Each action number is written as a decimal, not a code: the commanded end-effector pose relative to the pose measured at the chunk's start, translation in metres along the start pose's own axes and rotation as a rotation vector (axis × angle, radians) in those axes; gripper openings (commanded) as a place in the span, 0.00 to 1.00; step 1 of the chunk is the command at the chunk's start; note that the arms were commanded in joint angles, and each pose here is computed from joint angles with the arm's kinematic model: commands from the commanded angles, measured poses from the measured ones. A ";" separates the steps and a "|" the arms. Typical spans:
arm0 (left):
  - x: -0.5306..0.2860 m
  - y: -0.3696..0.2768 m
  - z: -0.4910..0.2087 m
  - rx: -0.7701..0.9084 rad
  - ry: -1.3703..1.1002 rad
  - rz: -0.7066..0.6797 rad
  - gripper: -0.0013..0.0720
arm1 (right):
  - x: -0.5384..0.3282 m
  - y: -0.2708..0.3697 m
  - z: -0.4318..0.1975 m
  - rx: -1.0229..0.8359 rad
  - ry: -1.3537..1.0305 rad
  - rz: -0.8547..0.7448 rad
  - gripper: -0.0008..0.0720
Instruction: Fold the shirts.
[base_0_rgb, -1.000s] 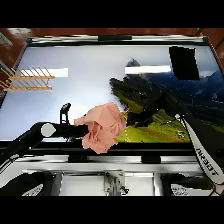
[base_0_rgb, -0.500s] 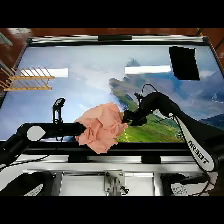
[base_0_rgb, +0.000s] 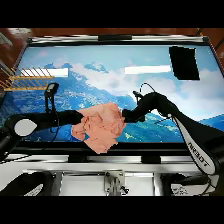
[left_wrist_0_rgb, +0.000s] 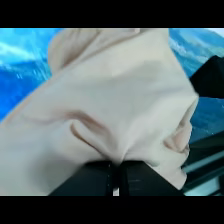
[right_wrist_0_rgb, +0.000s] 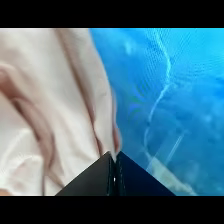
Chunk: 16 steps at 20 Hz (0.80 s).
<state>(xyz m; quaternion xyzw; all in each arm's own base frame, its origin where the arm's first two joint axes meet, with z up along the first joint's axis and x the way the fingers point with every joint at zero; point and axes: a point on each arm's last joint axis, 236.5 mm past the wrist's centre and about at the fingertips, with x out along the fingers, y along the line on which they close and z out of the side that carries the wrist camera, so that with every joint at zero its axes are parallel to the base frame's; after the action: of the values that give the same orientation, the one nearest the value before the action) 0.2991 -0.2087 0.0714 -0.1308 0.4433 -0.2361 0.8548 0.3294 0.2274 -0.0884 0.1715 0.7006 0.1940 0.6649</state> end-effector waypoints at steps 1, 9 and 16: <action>-0.040 0.012 0.053 0.143 -0.087 0.123 0.07 | -0.072 0.000 0.031 -0.126 -0.180 -0.071 0.09; -0.343 -0.110 0.240 0.358 -0.870 0.062 0.07 | -0.530 0.167 0.011 -0.492 -1.454 0.019 0.09; -0.440 -0.203 0.207 0.457 -1.017 -0.271 0.07 | -0.648 0.220 -0.122 -0.615 -1.812 0.166 0.09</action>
<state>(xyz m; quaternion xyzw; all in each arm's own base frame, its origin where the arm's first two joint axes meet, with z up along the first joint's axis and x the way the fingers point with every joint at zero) 0.2283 -0.1403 0.5609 -0.1002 -0.0741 -0.2951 0.9473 0.2895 0.0971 0.5467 0.1181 -0.1112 0.2021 0.9658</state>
